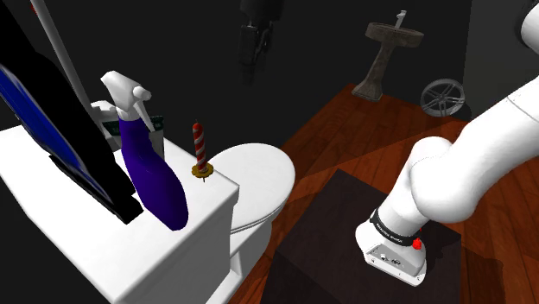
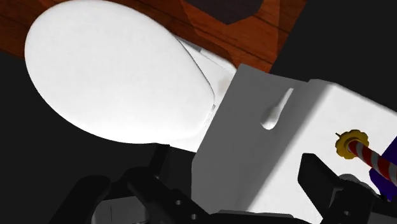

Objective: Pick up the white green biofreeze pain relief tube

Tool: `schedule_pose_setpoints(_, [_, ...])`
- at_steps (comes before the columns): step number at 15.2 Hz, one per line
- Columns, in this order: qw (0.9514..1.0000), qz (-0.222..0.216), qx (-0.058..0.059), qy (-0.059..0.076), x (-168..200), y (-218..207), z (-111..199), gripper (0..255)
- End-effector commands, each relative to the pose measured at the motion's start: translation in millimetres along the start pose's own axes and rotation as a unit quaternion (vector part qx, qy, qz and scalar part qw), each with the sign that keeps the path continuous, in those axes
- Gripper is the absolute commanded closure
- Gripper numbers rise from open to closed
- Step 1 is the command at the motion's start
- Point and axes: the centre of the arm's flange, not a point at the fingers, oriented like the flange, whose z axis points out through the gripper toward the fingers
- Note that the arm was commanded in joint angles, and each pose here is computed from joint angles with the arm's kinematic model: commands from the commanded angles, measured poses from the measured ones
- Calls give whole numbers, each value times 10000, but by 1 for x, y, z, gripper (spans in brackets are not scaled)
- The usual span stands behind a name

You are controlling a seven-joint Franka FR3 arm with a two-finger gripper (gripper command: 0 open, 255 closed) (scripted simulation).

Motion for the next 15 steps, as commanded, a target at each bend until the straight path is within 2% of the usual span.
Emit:
schedule_pose_setpoints(1, [9997, -220, 21, -66, 17, -22, 3, 0])
schedule_pose_setpoints(8, [9948, -977, 83, -287, 70, -101, 6, 0])
schedule_pose_setpoints(15, [9836, -1728, 145, -507, 110, -187, 11, 0])
